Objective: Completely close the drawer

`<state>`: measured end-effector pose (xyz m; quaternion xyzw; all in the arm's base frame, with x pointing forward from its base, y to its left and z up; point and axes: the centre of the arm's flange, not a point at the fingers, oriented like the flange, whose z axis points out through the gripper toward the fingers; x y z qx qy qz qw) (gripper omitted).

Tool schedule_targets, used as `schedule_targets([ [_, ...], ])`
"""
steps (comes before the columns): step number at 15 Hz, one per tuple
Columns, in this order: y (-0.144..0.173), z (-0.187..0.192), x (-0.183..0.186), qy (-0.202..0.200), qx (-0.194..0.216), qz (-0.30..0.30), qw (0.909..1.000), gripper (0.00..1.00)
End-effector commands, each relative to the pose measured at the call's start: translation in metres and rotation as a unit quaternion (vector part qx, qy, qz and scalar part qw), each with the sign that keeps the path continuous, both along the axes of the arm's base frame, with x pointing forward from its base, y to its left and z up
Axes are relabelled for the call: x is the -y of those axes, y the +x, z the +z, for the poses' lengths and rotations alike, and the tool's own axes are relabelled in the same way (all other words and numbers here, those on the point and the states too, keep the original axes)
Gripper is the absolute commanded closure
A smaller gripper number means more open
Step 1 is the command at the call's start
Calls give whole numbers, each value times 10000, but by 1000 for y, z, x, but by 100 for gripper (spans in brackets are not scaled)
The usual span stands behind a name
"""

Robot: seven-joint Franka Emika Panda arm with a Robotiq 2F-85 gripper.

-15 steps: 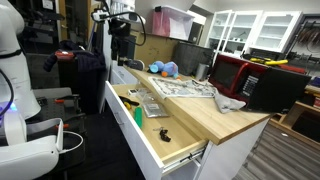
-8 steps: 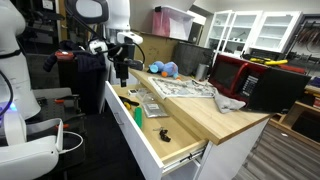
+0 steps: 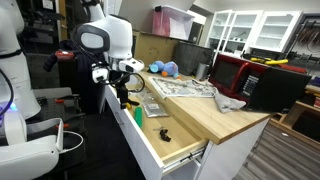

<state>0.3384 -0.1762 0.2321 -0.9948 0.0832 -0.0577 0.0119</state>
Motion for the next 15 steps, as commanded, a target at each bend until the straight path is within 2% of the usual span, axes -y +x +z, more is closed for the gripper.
schedule_targets([
  [1,-32,-51,-5,14,-212,15,9998,0],
  [5,-43,-82,-2,-21,-439,118,9990,2],
  [6,-44,-88,-3,-56,-409,167,9990,27],
  [8,-42,-95,-7,-108,-304,205,9993,30],
  [15,-28,-101,-36,-139,117,416,9990,82],
])
